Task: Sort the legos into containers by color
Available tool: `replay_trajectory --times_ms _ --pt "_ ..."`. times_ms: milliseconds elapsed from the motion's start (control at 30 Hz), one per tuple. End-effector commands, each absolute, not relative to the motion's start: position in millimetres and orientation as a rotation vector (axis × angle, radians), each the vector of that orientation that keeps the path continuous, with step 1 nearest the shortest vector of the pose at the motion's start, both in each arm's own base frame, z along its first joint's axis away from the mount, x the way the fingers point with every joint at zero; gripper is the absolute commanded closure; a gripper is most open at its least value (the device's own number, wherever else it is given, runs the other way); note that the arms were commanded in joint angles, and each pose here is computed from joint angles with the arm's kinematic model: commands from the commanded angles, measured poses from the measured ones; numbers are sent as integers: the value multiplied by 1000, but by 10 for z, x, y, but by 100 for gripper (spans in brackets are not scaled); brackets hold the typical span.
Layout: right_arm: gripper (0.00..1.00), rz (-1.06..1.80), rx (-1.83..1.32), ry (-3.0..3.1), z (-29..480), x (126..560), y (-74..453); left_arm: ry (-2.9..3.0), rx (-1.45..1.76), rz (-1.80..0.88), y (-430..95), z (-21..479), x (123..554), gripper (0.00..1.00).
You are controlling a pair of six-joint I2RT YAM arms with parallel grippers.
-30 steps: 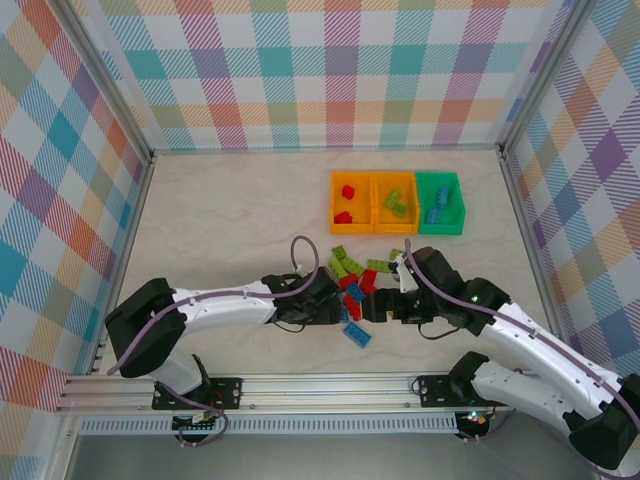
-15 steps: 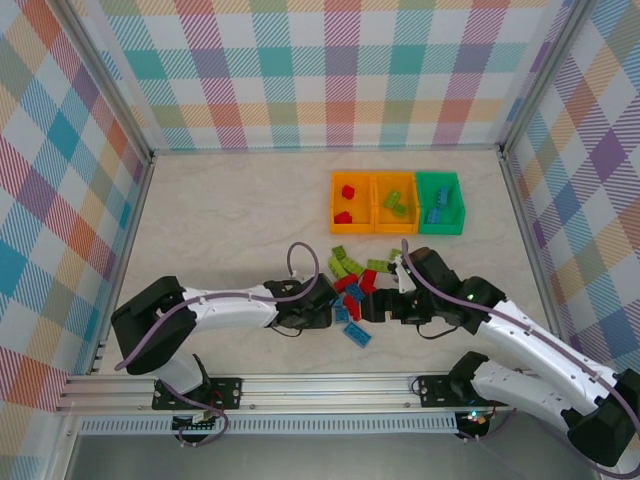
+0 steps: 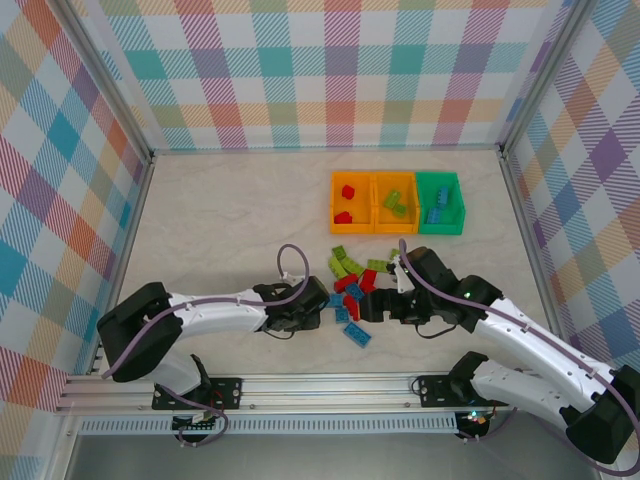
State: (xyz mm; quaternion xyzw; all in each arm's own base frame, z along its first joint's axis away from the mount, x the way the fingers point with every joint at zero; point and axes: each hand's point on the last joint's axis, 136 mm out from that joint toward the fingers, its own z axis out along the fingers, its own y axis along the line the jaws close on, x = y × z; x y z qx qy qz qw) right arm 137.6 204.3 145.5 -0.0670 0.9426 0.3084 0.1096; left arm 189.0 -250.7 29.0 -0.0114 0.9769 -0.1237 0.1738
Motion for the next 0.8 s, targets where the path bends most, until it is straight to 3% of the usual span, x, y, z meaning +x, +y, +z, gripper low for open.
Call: replay_trajectory --times_ms 0,133,300,533,633,767 --pt "7 981 -197 2711 1571 1408 2130 2683 34 -502 -2683 683 1985 88" --pt "6 982 -162 2613 1700 1529 2123 2513 80 -619 -2905 1297 2200 89" --pt "2 892 -45 2452 1899 1722 1913 2312 68 -478 -3008 1849 2802 88" --pt "1 871 5 2393 2000 1726 1779 2197 93 -212 -3277 1818 3867 89" --pt "0 857 11 2433 1925 1669 1744 2222 120 -264 -3451 1683 3911 79" --pt "0 835 5 2477 1835 1593 1692 2293 105 -374 -3400 1645 3530 65"
